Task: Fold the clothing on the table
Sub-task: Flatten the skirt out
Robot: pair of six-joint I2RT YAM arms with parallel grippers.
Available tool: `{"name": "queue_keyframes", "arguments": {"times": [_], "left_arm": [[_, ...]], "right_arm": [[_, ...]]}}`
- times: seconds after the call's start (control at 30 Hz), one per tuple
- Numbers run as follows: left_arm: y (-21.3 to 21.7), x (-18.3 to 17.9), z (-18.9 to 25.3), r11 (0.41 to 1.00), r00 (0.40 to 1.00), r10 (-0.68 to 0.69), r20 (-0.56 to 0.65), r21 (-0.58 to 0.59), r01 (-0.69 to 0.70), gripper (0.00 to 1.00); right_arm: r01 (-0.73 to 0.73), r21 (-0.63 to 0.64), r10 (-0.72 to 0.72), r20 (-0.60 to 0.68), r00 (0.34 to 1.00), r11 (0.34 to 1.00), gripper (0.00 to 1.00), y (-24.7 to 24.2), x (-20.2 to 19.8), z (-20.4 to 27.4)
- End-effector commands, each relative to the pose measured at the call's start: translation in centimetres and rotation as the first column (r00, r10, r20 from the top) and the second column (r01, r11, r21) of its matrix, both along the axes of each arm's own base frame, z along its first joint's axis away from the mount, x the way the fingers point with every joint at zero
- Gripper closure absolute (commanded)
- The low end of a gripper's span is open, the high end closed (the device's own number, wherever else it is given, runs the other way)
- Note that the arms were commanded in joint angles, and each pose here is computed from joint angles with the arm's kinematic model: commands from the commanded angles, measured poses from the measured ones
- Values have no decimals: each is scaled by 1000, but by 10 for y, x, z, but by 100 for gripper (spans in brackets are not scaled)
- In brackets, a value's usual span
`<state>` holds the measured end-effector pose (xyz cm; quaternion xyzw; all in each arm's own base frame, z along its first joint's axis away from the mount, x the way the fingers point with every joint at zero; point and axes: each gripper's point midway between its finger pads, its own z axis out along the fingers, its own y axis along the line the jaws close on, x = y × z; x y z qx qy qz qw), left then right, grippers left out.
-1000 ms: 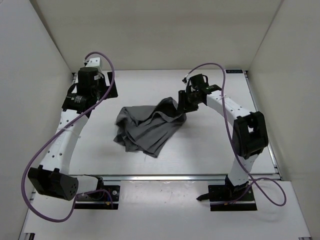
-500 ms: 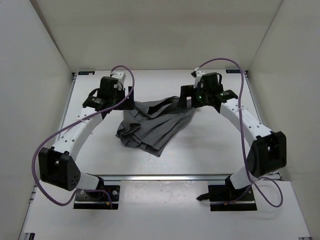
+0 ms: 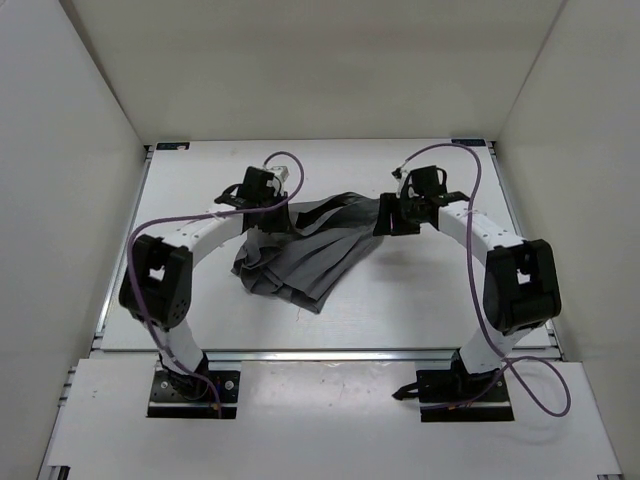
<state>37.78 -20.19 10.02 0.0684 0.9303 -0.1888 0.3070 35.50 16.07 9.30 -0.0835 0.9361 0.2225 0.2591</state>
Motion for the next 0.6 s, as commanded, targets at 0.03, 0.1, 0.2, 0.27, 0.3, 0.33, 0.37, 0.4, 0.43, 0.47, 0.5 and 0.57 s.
{"name": "queue_keyframes", "arguments": {"times": [0.03, 0.1, 0.2, 0.27, 0.3, 0.33, 0.37, 0.4, 0.43, 0.47, 0.5, 0.57], "left_arm": [[-33, 35, 7, 995, 999, -24, 21, -96, 26, 79], [-48, 59, -2, 994, 1000, -29, 9, -102, 30, 82], [-61, 106, -6, 995, 999, -11, 33, -103, 15, 78], [-56, 155, 11, 994, 992, 64, 105, -92, -55, 74], [-54, 184, 25, 990, 981, 117, 154, -96, -103, 72], [-53, 197, 13, 988, 979, 142, 147, -84, -131, 71], [-51, 220, 48, 979, 959, 183, 216, -133, -157, 70], [-43, 237, 62, 967, 944, 230, 237, -162, -195, 68], [-39, 244, 64, 962, 938, 253, 238, -168, -217, 67], [-26, 250, 70, 956, 929, 274, 247, -173, -236, 67], [-13, 248, 64, 950, 927, 299, 226, -159, -268, 61], [4, 237, 56, 954, 934, 295, 204, -126, -273, 52]], "right_arm": [[-9, 38, 3, 140, 990, 999, 48, -3, 62, 30], [-13, 28, 8, 152, 988, 1000, 48, -9, 81, 36], [-8, 12, 6, 135, 991, 1000, 47, -16, 95, 32], [14, 11, -15, 144, 989, 1000, 48, -25, 111, 35], [16, 21, -19, 152, 988, 1000, 48, -26, 113, 41], [16, 28, -20, 148, 989, 999, 48, -28, 114, 40], [27, 37, -32, 149, 988, 999, 48, -30, 116, 43], [30, 39, -35, 136, 990, 999, 48, -30, 113, 41], [24, 45, -30, 142, 989, 999, 47, -31, 112, 42], [30, 42, -36, 144, 989, 999, 47, -31, 110, 45], [24, 46, -30, 142, 989, 999, 46, -27, 107, 44], [-10, 45, 3, 144, 990, 999, 45, -13, 94, 45]]}}
